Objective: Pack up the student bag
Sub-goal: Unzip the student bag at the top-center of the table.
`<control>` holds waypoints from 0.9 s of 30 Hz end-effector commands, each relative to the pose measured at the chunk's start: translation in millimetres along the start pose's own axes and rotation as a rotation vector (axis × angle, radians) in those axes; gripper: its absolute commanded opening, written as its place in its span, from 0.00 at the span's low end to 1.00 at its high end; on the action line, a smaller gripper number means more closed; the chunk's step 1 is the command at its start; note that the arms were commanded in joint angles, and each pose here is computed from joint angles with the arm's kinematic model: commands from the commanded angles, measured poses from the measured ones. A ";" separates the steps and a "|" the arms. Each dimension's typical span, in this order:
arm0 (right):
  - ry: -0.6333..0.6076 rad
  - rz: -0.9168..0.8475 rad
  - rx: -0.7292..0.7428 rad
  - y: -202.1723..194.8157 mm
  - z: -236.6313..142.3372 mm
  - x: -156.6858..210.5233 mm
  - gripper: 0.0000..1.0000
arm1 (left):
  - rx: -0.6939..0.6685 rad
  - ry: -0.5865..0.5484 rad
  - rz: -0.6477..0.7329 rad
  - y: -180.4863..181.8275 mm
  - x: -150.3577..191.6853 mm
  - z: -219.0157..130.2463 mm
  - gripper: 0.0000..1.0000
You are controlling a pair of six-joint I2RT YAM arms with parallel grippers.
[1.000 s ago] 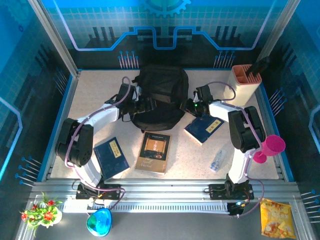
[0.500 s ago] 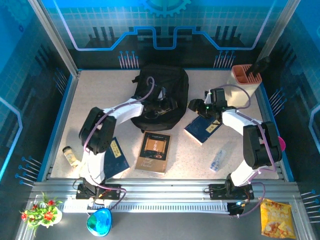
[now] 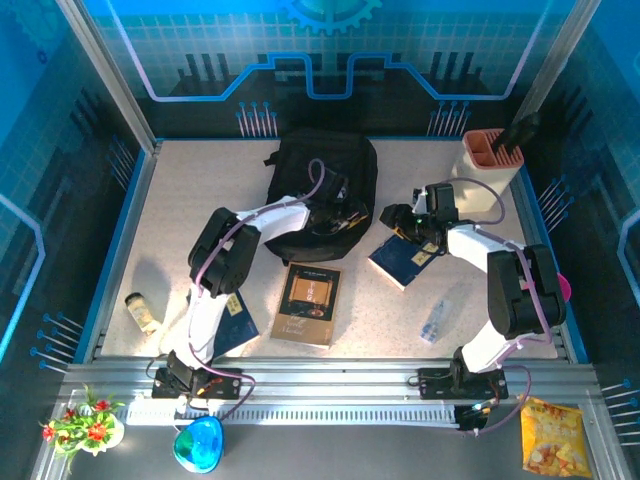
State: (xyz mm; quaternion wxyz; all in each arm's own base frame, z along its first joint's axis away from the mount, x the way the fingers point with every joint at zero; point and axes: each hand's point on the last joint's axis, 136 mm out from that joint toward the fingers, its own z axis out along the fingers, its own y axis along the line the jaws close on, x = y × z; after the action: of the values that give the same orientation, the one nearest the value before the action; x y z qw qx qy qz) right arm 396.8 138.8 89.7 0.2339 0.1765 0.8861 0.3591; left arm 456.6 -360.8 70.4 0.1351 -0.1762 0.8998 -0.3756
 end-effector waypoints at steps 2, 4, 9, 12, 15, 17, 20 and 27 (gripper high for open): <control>0.018 0.034 -0.021 -5.0 2.6 3.9 0.54 | -0.079 -0.027 -0.053 5.3 -2.5 8.0 0.29; 0.018 0.039 -0.019 -6.4 3.4 4.4 0.54 | -0.123 -0.041 -0.049 9.7 -2.7 8.6 0.29; 0.020 0.047 -0.015 -8.2 3.4 5.7 0.53 | -0.185 -0.040 -0.067 19.8 1.1 12.8 0.30; 0.023 0.054 -0.012 -9.2 3.6 7.1 0.53 | -0.218 -0.048 -0.078 24.0 2.9 9.4 0.28; 0.021 0.057 -0.012 -9.7 3.6 7.1 0.53 | -0.232 -0.075 -0.076 24.7 0.9 6.3 0.29; 0.022 0.056 -0.018 -8.3 3.9 6.8 0.53 | -0.233 -0.073 -0.085 25.2 0.5 8.1 0.33; 0.026 0.061 -0.019 -8.7 4.4 8.2 0.53 | -0.221 -0.061 -0.092 21.1 1.3 12.0 0.38; 0.028 0.067 -0.018 -9.9 5.2 8.4 0.53 | -0.266 -0.041 -0.060 23.4 1.7 22.3 0.40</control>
State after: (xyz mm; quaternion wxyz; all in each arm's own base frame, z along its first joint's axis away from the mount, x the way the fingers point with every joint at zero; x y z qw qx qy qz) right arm 393.0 140.6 83.3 0.2231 0.1910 0.8815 0.3698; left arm 465.8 -360.4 54.6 0.1310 -0.2343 0.9192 -0.2883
